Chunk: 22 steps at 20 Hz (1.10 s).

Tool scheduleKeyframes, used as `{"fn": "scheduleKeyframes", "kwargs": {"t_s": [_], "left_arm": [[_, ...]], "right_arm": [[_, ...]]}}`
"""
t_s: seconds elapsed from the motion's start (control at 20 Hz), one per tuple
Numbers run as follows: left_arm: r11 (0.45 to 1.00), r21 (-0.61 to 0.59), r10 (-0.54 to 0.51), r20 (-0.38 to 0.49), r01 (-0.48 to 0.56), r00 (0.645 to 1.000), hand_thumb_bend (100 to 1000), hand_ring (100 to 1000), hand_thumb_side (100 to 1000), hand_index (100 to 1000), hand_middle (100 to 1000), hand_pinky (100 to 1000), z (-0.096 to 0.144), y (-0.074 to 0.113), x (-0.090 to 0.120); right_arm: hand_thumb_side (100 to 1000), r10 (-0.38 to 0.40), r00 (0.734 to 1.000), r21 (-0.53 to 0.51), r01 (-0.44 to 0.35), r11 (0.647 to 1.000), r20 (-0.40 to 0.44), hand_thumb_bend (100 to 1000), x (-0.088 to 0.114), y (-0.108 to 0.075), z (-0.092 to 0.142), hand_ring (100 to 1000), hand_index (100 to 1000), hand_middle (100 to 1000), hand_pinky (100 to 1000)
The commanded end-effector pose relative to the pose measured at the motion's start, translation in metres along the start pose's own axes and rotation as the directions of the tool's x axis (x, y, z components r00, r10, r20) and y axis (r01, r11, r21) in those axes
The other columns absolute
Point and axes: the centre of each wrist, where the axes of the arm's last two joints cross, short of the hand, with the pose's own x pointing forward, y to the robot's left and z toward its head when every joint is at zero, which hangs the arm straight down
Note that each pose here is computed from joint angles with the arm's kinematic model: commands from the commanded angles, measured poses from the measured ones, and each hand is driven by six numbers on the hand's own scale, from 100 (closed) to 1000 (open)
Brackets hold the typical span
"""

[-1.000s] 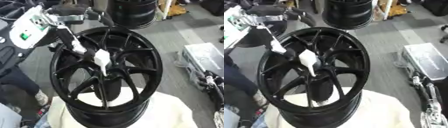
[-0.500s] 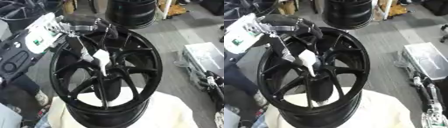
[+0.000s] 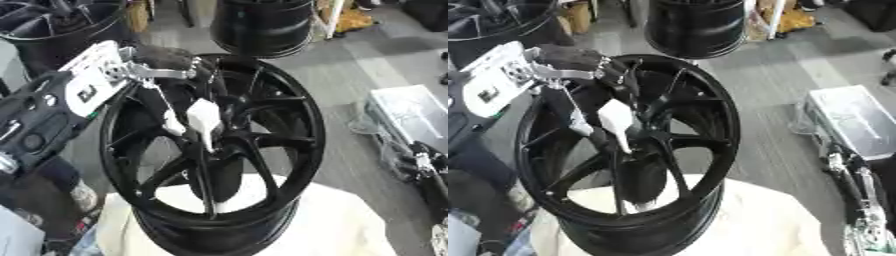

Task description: Pull the pin out of the wheel hub.

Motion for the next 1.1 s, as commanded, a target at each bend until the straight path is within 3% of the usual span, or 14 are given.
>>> {"fn": "scheduleKeyframes", "kwargs": {"t_s": [0.05,0.25,0.5,0.9,1.1], "left_arm": [[0.909,-0.309,-0.200,0.265,0.280,0.943,548,763,495,845,762,821,0.007,0.007,-0.004],[0.914,-0.312,-0.182,0.253,0.258,0.950,487,718,449,755,649,807,0.007,0.002,-0.008],[0.949,-0.250,-0.124,0.260,0.191,0.958,310,641,376,612,491,784,0.011,0.000,-0.013],[0.992,-0.101,-0.046,0.314,0.082,0.948,194,584,317,516,404,764,0.018,0.008,-0.017],[0.999,-0.003,-0.045,0.322,0.049,0.946,148,573,272,500,386,761,0.035,0.023,-0.020]], "right_arm": [[669,0.015,0.999,0.001,-0.015,1.000,0.029,100,0.008,-0.004,-0.005,754,832,830,734],[670,0.014,0.999,0.001,-0.014,1.000,0.030,100,0.008,-0.004,-0.006,754,832,830,734],[672,0.012,0.999,0.000,-0.012,1.000,0.029,100,0.008,-0.003,-0.005,754,832,831,734],[674,0.010,1.000,0.000,-0.010,1.000,0.028,100,0.007,-0.003,-0.005,754,832,830,734],[675,0.010,1.000,-0.003,-0.010,1.000,0.025,100,0.007,-0.004,-0.005,754,832,831,734]]}}
